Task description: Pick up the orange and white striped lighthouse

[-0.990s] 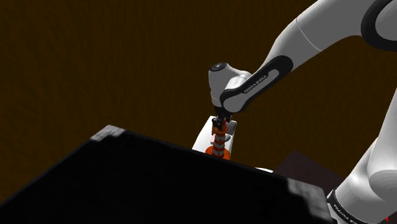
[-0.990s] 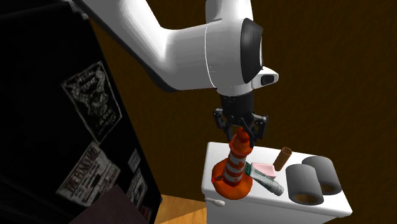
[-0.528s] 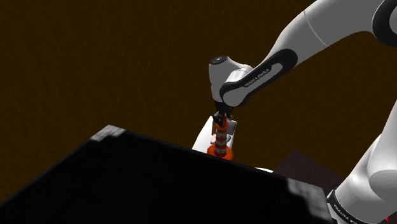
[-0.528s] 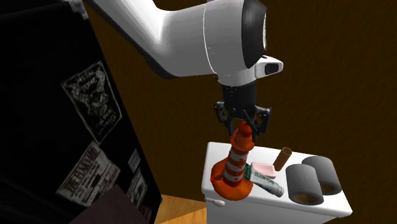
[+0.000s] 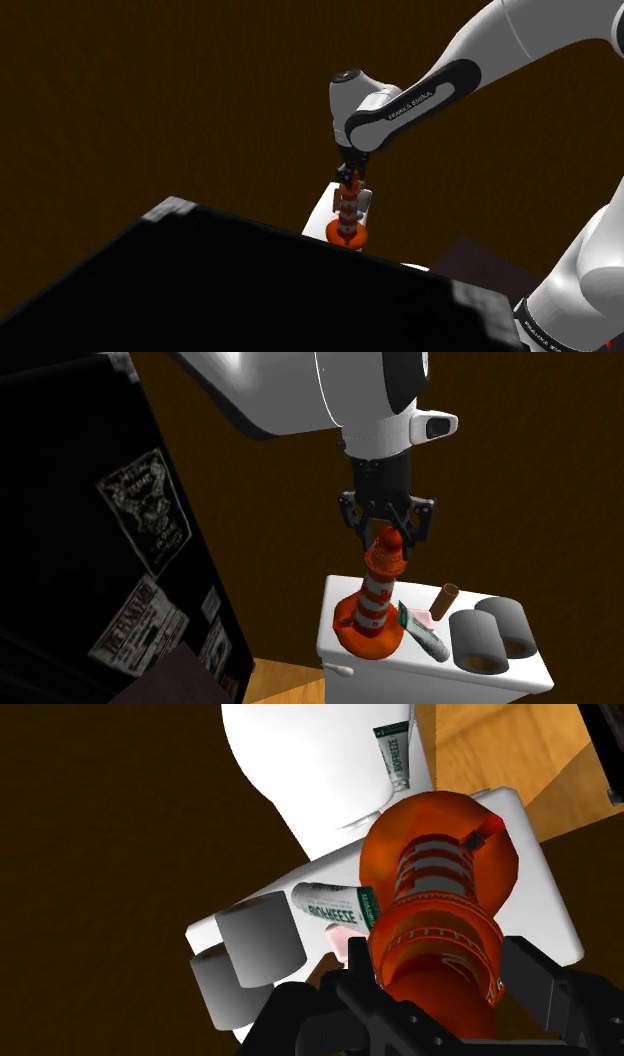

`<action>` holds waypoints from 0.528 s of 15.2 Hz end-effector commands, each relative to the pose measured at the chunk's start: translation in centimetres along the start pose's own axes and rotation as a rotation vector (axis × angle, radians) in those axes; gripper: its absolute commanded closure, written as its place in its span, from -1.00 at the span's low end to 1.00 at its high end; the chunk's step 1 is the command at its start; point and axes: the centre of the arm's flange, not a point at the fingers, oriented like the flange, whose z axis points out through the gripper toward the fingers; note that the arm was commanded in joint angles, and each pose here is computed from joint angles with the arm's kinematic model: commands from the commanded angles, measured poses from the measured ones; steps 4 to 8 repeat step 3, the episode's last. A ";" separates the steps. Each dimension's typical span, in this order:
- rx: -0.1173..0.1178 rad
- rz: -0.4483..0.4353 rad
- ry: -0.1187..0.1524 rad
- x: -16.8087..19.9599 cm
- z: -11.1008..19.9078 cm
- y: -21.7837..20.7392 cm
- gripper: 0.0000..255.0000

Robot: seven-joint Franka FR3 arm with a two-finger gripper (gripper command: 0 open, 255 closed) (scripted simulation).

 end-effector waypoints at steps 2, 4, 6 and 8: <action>0.000 0.000 0.001 0.0 -1.2 0.2 1.00; 0.000 0.000 0.001 0.0 -1.2 0.2 1.00; 0.000 0.000 0.001 0.0 -1.2 0.2 1.00; 0.000 0.000 0.001 0.0 -1.2 0.2 1.00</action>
